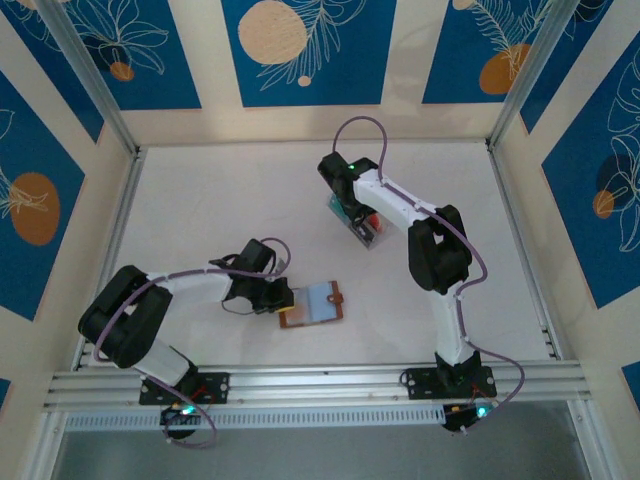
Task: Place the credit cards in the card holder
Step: Pick up the credit card from the storage box.
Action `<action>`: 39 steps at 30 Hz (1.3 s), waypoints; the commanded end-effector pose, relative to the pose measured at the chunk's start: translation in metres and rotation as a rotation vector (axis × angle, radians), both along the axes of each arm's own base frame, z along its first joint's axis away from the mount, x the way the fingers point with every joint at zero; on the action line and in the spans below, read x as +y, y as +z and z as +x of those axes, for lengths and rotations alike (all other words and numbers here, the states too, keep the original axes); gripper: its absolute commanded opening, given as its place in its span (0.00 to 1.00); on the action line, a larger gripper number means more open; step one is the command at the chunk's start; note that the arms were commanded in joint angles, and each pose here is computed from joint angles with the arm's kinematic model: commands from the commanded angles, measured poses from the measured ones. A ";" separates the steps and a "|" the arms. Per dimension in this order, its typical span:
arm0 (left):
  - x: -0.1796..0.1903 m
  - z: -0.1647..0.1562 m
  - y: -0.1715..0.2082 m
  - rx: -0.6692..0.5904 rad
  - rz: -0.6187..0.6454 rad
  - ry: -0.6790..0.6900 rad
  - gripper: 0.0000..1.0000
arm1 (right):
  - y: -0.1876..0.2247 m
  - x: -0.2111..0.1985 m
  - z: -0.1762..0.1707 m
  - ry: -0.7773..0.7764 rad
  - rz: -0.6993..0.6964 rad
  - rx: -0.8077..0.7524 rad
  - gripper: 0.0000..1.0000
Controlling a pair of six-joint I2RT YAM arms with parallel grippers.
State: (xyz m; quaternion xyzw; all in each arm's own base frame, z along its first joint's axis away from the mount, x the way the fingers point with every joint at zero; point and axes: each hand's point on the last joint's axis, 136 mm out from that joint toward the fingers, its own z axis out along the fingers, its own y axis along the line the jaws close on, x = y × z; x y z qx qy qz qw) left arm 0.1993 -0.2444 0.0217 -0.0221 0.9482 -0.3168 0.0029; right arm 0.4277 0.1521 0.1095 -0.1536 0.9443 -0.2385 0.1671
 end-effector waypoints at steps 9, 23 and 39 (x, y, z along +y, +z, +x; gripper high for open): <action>0.017 -0.020 -0.023 0.073 0.079 0.012 0.08 | 0.014 0.003 -0.002 0.020 0.010 0.006 0.01; 0.019 -0.022 -0.023 0.076 0.086 0.011 0.08 | 0.042 0.005 0.003 0.034 0.024 -0.030 0.00; 0.019 -0.019 -0.019 0.063 0.086 0.008 0.08 | 0.086 0.013 -0.010 0.058 0.065 -0.093 0.00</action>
